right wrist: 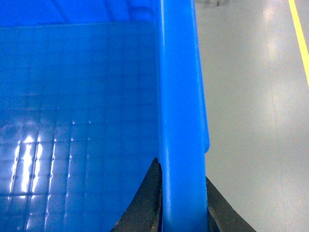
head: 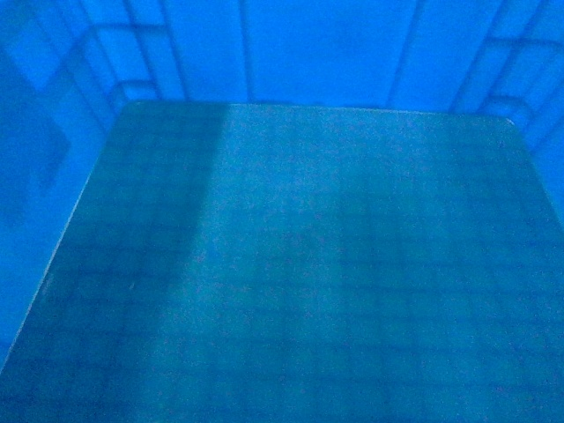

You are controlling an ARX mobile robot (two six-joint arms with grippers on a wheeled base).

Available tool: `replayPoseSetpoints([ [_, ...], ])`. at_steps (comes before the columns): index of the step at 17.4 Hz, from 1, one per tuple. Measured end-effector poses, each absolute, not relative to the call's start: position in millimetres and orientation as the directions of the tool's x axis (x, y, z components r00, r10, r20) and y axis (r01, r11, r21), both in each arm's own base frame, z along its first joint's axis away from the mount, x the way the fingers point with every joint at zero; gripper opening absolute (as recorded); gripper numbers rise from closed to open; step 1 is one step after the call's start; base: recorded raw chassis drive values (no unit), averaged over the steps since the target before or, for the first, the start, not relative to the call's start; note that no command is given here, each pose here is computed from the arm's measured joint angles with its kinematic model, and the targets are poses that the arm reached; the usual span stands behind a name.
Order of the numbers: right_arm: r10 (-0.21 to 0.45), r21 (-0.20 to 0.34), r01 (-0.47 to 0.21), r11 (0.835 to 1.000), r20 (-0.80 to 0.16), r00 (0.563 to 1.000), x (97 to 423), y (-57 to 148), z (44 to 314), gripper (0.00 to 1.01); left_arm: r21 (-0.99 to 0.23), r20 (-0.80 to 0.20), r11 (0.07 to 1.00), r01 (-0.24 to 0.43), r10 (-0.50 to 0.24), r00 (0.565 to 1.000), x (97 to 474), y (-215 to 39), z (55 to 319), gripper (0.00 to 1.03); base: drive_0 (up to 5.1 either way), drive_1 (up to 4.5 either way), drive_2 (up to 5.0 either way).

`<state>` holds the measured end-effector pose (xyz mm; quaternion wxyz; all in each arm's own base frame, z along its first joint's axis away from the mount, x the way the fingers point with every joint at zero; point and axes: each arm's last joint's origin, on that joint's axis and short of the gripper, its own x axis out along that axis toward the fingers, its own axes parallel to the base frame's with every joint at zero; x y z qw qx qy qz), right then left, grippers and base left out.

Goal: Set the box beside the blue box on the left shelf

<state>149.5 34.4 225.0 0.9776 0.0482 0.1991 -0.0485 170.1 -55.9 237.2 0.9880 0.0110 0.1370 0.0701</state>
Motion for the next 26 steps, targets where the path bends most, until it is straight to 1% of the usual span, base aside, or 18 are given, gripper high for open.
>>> replayPoseSetpoints([
  [17, -0.076, 0.074, 0.114, 0.991, -0.395, 0.916, 149.5, 34.4, 224.9, 0.1, 0.041, -0.269, 0.99, -0.136, 0.142, 0.952, 170.1, -55.9, 237.2, 0.2, -1.6, -1.59, -1.6],
  [21, -0.078, 0.075, 0.116, 0.99, -0.395, 0.916, 149.4, 34.3, 224.9, 0.1, 0.041, -0.269, 0.99, -0.134, 0.14, 0.953, 170.1, -56.1, 237.2, 0.2, 0.0, 0.0, 0.0],
  [23, -0.077, 0.075, 0.116, 0.99, -0.395, 0.916, 149.4, 34.4, 224.8, 0.1, 0.041, -0.269, 0.99, -0.134, 0.14, 0.953, 170.1, -56.1, 237.2, 0.2, 0.1, 1.91, -1.8],
  [26, -0.077, 0.075, 0.115, 0.991, -0.396, 0.915, 149.4, 34.4, 224.7, 0.1, 0.042, -0.27, 0.99, -0.135, 0.141, 0.952, 170.0, -56.1, 237.1, 0.2, 0.0, 4.04, -4.0],
])
